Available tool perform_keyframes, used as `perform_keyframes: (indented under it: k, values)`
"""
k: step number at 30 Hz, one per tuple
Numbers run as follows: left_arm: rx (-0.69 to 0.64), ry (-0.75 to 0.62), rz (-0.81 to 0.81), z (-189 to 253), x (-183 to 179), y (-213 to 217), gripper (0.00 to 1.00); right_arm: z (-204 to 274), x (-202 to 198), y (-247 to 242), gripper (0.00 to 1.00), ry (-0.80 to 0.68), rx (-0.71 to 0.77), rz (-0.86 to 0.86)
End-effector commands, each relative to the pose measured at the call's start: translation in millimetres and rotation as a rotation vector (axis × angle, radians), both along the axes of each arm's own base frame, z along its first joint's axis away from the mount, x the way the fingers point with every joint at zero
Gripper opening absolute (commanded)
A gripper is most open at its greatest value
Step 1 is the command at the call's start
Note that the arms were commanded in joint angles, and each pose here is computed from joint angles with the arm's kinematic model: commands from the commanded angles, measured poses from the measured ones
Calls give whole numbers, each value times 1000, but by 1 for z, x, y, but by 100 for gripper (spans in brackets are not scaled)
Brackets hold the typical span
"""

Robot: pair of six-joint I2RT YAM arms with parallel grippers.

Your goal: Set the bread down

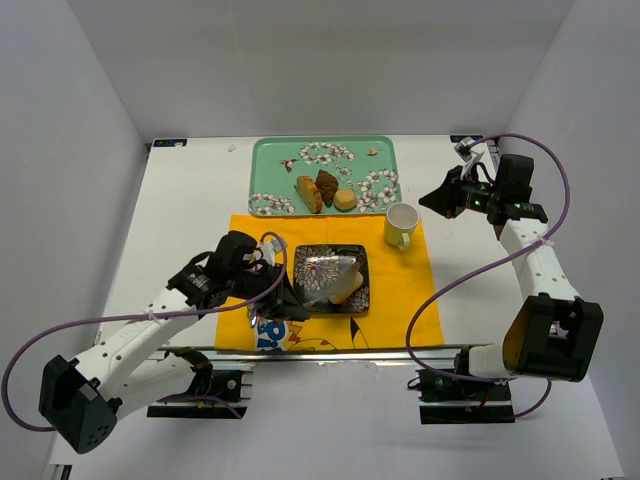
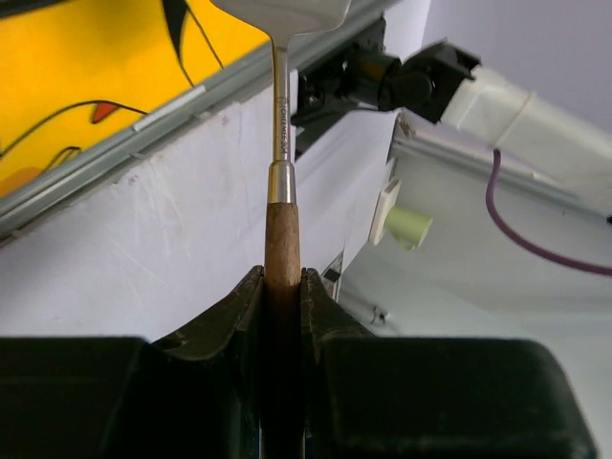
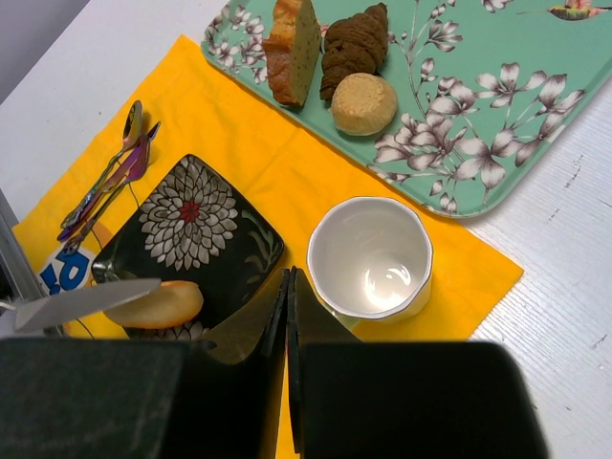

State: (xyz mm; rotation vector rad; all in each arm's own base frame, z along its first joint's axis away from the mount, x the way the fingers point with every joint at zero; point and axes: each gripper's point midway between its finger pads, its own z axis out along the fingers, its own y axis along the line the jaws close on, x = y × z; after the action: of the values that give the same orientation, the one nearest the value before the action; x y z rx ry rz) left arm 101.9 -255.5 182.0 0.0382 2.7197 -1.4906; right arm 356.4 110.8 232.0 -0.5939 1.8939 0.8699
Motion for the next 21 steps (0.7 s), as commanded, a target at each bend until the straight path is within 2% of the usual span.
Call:
perform_keyframes:
  k: [1,7,14,18,21]
  values:
    - [9,-32,41,4,9,9,0,14,-3,1,5,-49,4,9]
    - [29,-96,107,14,32,21,0,15,-2,0,5,-50,2,7]
    - [47,-205,266,35,79,46,0,15,-3,0,5,-51,0,9]
    - [112,-288,370,54,104,67,0,14,-4,1,5,-48,2,12]
    - [189,-314,523,54,127,98,0,13,-4,1,5,-45,4,13]
